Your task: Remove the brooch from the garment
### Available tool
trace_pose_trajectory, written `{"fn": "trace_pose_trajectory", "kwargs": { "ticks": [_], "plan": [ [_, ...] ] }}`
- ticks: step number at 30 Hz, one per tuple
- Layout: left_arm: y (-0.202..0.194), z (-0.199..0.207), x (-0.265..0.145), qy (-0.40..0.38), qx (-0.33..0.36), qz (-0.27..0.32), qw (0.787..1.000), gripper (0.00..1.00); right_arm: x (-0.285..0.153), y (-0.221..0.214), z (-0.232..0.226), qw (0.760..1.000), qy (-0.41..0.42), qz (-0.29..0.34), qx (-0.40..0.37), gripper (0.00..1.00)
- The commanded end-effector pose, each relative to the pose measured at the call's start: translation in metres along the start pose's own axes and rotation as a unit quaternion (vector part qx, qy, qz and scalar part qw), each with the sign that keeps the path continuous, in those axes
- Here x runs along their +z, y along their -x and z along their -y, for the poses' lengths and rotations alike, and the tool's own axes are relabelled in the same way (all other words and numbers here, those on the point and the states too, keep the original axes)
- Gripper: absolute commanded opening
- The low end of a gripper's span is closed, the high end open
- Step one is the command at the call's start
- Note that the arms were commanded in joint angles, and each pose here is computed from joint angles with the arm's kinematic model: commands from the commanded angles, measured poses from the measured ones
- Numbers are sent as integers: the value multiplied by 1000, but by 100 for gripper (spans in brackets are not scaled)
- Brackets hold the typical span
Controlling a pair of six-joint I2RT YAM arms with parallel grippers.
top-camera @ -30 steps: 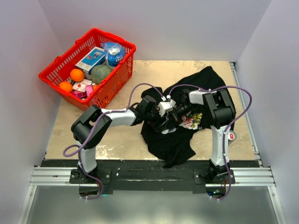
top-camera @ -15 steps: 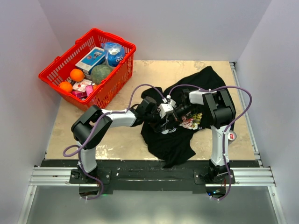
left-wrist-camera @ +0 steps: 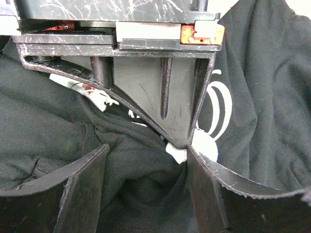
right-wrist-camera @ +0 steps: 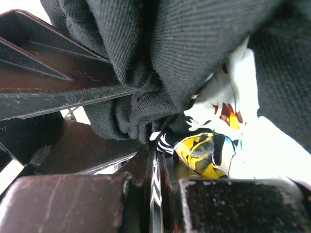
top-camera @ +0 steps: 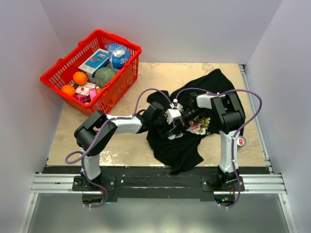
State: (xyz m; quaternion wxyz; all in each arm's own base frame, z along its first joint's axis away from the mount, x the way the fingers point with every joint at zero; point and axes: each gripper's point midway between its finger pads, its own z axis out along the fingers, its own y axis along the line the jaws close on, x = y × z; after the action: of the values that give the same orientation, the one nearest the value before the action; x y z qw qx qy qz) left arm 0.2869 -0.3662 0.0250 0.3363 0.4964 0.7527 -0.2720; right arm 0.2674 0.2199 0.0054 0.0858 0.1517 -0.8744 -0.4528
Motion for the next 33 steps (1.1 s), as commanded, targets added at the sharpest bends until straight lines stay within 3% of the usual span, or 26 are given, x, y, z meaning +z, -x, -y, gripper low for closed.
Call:
{"fn": "trace_pose_trajectory", "kwargs": {
  "ticks": [1,15,19,24,27,33],
  "plan": [
    [-55,16,3,-10,12,-71,997,67,12,23,79,987,-145,19,-73,0],
    [-65,11,22,56,55,-62,995,65,11,24,80,986,-148,24,-71,0],
    [-29,0,17,78,41,-18,996,65,10,24,79,986,-147,24,-72,0],
    [23,-3,-8,43,-2,41,998,67,11,23,80,986,-147,22,-70,0],
    [34,16,-22,-21,-14,65,998,67,11,24,80,986,-147,23,-70,0],
    [3,14,-30,-5,-20,23,1000,68,10,24,81,986,-151,24,-68,0]
  ]
}}
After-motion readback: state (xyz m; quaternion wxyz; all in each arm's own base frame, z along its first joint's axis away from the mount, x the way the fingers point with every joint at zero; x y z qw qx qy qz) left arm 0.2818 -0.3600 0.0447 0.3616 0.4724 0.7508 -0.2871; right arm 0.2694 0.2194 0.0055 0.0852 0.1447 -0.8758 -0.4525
